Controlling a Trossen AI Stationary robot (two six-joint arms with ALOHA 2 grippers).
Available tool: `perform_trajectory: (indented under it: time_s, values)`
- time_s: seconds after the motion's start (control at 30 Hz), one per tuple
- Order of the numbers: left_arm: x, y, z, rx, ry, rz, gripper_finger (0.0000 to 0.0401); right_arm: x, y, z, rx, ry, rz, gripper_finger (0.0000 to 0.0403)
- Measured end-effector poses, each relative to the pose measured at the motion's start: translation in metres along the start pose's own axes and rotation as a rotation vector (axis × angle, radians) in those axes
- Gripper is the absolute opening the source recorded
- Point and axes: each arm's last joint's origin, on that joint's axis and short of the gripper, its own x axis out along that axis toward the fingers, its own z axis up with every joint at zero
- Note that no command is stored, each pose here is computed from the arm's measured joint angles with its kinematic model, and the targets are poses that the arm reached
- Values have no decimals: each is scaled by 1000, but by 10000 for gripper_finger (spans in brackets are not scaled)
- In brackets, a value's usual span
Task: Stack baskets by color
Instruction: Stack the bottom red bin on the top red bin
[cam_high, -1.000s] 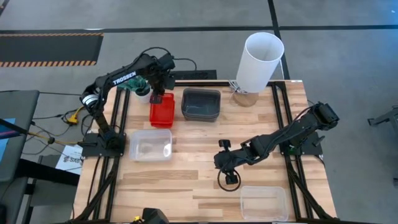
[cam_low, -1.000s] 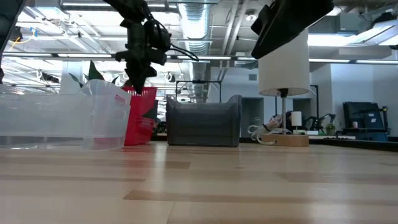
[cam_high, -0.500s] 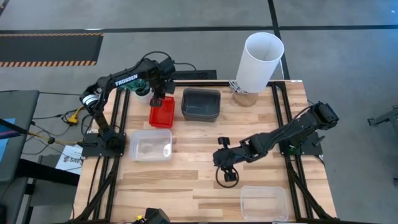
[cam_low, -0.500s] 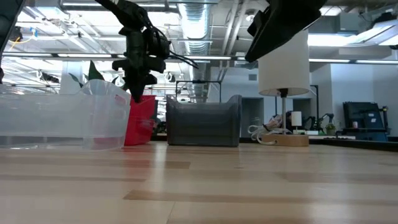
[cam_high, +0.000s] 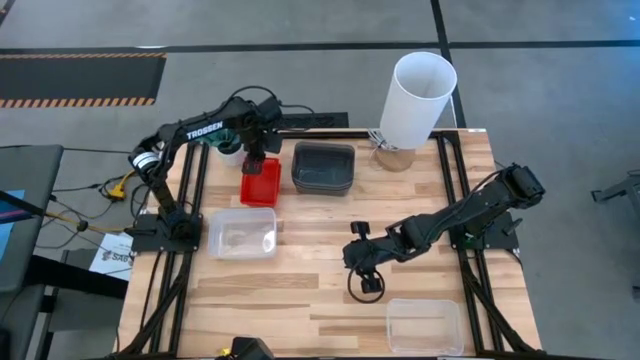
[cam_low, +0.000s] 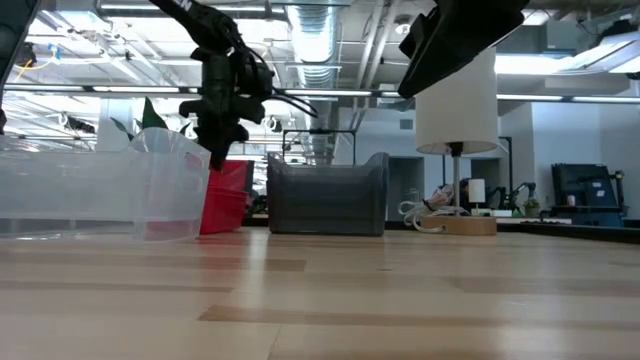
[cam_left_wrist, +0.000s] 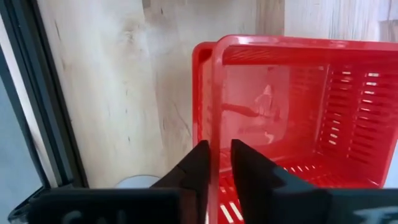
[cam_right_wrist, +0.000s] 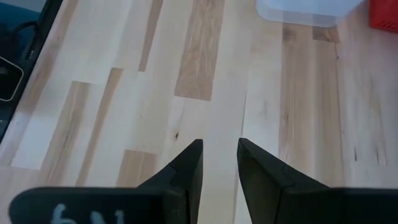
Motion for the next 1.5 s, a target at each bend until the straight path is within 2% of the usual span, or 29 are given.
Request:
perform_trajectory:
  time_s: [0.23,0.37,0.7,0.97,1.1,1.27,1.4,1.5]
  values:
    - [0,-2,2,6,3,-3,116,0,0,0,8,1,0,120]
    - [0,-2,1,-2,7,-4,134,0,0,-1,7,13,-2,120]
    - [-7,-1,2,-71,27,22,122,-6,0,-10,65,97,-10,120]
    - [-35,-7,5,-128,-73,-83,118,-26,2,-14,190,122,-11,120]
    - [-26,-7,4,-117,-119,-69,95,-40,11,-16,227,113,6,120]
    - [-6,-11,-1,-37,-102,-129,12,-49,29,-19,205,86,11,120]
    - [-3,-5,-4,-60,-96,-83,2,-52,39,-22,170,86,28,120]
    - [3,1,-3,-81,-102,-65,0,-53,42,-23,178,70,-2,120]
